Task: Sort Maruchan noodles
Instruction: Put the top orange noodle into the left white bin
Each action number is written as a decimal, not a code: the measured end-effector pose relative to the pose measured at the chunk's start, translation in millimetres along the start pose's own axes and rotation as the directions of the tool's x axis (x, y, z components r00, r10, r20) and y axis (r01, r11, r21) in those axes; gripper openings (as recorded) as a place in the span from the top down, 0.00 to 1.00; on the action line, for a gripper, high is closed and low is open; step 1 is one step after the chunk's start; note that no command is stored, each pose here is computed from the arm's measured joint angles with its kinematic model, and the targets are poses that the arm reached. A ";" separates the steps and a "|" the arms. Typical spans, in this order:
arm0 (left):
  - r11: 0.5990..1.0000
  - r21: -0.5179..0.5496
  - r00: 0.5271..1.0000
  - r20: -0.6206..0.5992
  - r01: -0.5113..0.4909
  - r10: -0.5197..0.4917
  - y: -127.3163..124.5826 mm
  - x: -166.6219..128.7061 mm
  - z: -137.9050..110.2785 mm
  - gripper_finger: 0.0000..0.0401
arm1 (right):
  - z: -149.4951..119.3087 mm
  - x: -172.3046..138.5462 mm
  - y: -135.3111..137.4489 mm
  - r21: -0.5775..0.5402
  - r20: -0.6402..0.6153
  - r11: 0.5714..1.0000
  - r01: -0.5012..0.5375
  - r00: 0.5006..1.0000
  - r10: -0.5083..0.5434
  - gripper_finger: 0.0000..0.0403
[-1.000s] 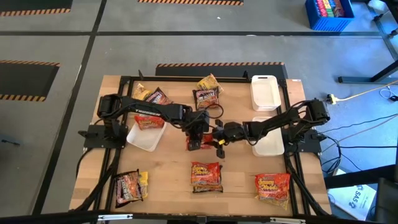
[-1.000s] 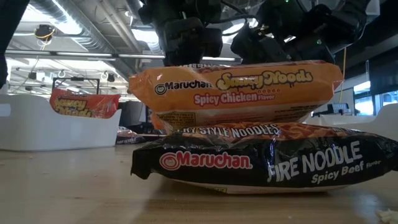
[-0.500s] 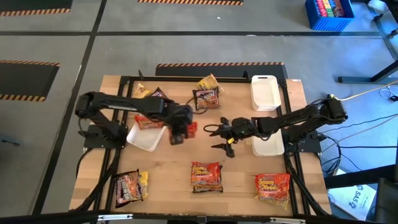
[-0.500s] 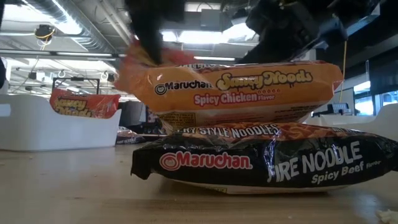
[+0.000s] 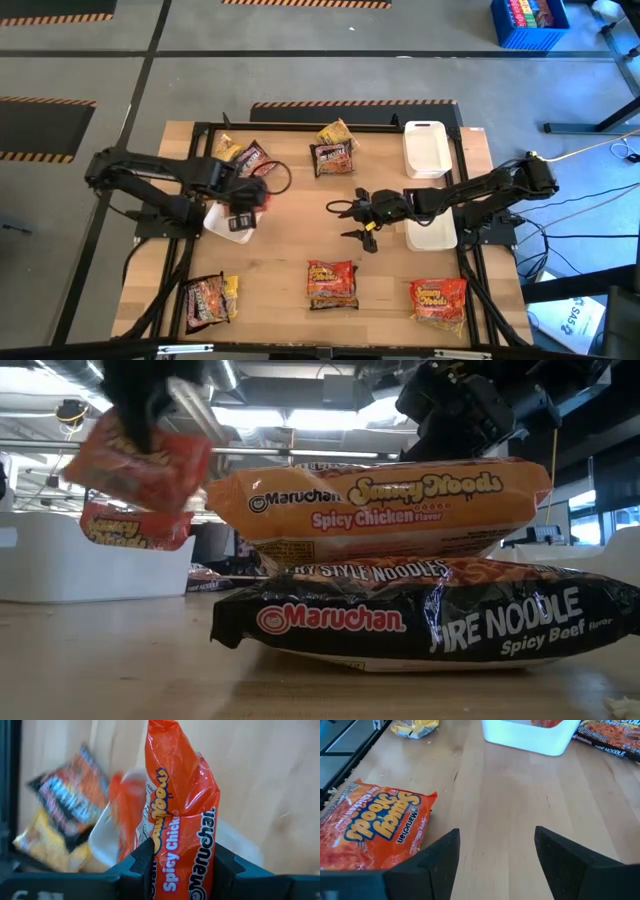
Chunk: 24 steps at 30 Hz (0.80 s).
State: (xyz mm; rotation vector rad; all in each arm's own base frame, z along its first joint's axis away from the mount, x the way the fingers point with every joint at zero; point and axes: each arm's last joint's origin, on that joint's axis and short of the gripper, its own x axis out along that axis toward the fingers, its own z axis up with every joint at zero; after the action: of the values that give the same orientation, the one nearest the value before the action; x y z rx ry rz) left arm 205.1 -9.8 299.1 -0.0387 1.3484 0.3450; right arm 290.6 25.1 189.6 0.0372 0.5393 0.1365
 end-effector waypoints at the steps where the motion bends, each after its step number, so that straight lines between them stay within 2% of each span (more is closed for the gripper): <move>1: 1.000 -0.008 1.000 -0.013 -0.006 0.006 1.0 4.3 -5.4 0.72 | -0.1 0.0 0.0 0.000 -0.001 1.000 0.000 1.000 0.000 0.41; 7: 0.999 -0.021 0.993 -0.111 -0.047 0.045 5.9 28.7 -22.6 0.72 | 0.6 0.0 -0.1 -0.005 0.006 1.000 0.000 1.000 0.000 0.41; 14: 0.999 -0.002 0.994 -0.107 -0.040 0.039 4.9 60.7 -20.0 0.72 | 0.9 0.1 -0.1 -0.015 0.010 1.000 0.001 1.000 -0.001 0.41; 24: 0.996 -0.092 0.999 0.040 -0.023 0.026 7.4 84.0 -9.5 0.71 | 0.1 0.1 -0.2 -0.020 0.002 1.000 0.001 1.000 -0.001 0.41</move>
State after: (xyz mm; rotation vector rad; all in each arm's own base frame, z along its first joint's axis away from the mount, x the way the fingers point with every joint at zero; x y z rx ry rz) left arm 209.1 13.7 217.7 -0.0906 1.2928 0.4260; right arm 290.8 24.9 189.6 0.0176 0.5363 0.1406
